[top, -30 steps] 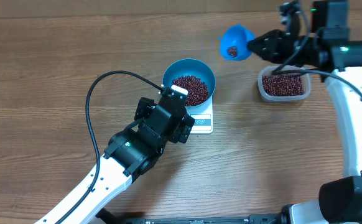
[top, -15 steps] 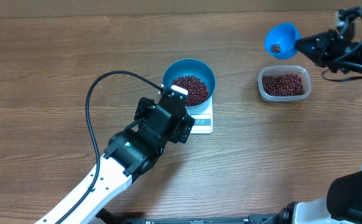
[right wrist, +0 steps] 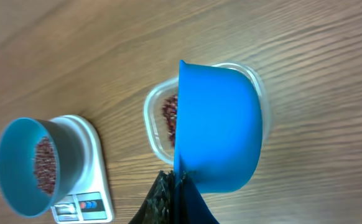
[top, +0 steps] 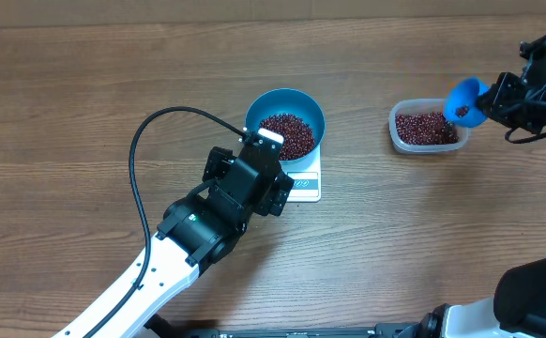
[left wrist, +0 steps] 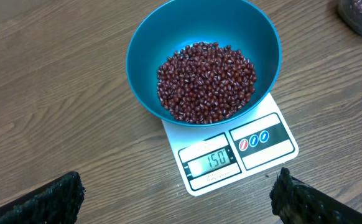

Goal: Scoop item into bowl and weigh 150g on scale
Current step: 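Move the empty scoop right back toward the bean tub, then lower the scoop into the bean tub and release it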

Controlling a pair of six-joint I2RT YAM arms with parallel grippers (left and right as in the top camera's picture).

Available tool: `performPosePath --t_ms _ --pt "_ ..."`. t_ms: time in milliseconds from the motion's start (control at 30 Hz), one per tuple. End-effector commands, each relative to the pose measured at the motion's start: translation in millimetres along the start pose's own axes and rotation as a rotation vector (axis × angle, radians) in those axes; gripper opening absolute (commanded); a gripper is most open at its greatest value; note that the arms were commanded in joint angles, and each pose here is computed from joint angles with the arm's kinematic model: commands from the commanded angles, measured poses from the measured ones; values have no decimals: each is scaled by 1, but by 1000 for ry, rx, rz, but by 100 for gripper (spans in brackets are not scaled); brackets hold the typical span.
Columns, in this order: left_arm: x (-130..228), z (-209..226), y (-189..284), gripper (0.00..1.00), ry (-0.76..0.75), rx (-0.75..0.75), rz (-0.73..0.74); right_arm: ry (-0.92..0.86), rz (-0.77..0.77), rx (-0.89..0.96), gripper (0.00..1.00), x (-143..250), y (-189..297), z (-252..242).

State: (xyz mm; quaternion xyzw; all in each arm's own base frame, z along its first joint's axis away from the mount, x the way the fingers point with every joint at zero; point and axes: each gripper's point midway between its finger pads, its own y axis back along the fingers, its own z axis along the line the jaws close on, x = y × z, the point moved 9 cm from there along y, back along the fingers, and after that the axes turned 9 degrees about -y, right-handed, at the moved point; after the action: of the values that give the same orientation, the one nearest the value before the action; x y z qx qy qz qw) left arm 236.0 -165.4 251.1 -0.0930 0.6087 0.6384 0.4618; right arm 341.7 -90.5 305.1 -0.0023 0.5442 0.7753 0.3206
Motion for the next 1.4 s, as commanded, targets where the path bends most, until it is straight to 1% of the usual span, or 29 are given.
performPosePath --t_ms 0,167,233,267,367,500,667,767,900,933,967,1000,1100,1367 --pt "-8 3 4 100 12 -9 -24 73 -55 58 4 0 14 12" --pt "-8 3 4 100 12 -9 -25 205 -67 258 4 13 1 43" --pt "-8 3 4 100 12 -9 -24 247 -76 305 4 18 -2 53" --pt "-8 3 4 99 12 -9 -25 279 -94 363 4 21 -4 60" --pt "-8 3 4 100 12 -9 -24 335 -126 447 4 26 -5 72" --pt "-8 3 4 100 12 -9 -24 343 -160 525 4 27 -3 74" --pt "-8 3 4 100 12 -9 -25 323 -179 555 4 26 -2 72" --pt "-8 3 4 100 12 -9 -25 265 -205 558 4 25 -1 72" --pt "-8 3 4 100 12 -9 -24 91 -241 494 4 25 -3 75" --pt "-8 3 4 99 12 -9 -24 -16 -235 432 4 28 -5 78" --pt "-8 3 4 100 12 -9 -24 -64 -230 407 4 29 -6 80" --pt "-8 3 4 100 12 -9 -24 -168 -224 357 4 31 -8 82" --pt "-8 3 4 99 12 -9 -25 -353 -248 316 4 31 -10 84" --pt "-8 3 4 100 12 -9 -24 -557 -294 272 4 30 -30 79"
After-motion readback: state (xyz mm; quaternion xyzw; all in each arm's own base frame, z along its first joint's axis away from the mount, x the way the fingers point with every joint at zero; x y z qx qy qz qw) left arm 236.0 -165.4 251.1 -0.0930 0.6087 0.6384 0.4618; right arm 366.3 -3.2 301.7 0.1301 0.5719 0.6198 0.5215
